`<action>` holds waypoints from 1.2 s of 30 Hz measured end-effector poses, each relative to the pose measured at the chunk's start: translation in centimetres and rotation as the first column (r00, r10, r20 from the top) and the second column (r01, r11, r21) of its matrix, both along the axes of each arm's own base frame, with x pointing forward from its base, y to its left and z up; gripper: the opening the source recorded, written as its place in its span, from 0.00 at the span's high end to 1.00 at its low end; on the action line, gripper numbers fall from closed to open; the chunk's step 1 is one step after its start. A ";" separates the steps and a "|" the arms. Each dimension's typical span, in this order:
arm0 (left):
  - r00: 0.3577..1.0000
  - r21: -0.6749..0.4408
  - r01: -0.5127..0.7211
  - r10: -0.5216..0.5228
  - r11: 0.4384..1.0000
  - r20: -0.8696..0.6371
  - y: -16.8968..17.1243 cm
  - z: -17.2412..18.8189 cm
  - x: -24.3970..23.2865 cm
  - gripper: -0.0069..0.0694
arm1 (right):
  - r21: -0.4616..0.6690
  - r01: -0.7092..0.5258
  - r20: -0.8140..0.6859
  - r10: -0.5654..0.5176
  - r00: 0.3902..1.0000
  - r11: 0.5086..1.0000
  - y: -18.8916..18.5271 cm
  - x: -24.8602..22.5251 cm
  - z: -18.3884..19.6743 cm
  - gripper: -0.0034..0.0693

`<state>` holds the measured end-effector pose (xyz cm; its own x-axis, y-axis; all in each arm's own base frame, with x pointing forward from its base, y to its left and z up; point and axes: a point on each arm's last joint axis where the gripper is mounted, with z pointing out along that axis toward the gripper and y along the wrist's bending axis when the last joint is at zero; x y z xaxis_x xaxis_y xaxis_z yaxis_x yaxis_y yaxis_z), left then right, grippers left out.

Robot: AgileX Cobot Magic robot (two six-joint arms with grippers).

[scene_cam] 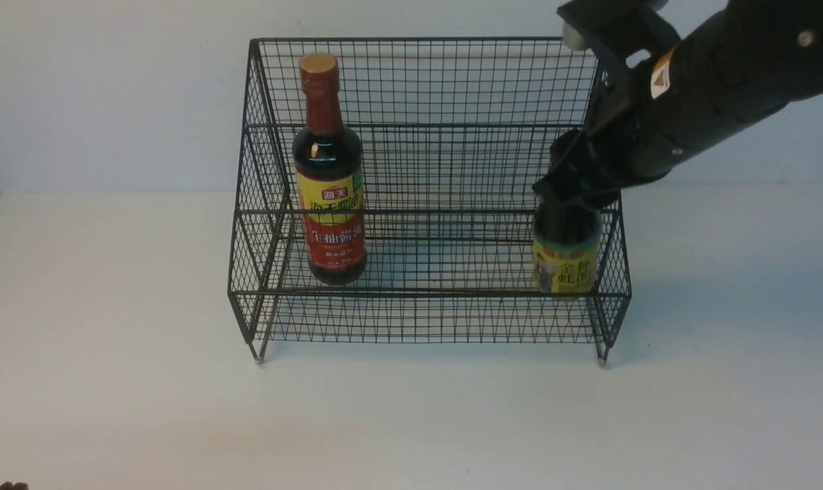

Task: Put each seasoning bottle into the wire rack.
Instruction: Use the right arm to put the condiment bottle back on the shelf

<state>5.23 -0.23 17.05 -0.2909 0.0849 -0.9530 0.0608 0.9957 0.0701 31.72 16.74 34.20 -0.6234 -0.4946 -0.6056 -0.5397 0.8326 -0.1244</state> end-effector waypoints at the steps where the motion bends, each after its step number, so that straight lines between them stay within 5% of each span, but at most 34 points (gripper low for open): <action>1: 1.000 0.000 0.000 0.000 1.000 0.000 0.0 0.0 0.0 0.92 | 0.003 0.010 -0.010 -0.010 1.000 1.000 0.1 0.2 -0.3 0.54; 15: 1.000 0.000 0.000 0.000 1.000 0.000 0.0 0.0 0.0 0.92 | 0.048 0.339 -0.131 -0.331 0.935 0.939 0.3 2.4 -4.1 0.54; 31: 1.000 0.000 0.000 0.000 1.000 0.000 0.0 0.0 0.0 0.92 | 0.083 0.406 -0.150 -0.391 0.908 0.910 0.6 2.7 -4.2 0.54; 36: 1.000 0.000 0.000 0.000 1.000 0.000 0.0 0.0 0.0 0.92 | 0.092 0.414 -0.155 -0.397 0.905 0.906 0.6 2.7 -4.2 0.47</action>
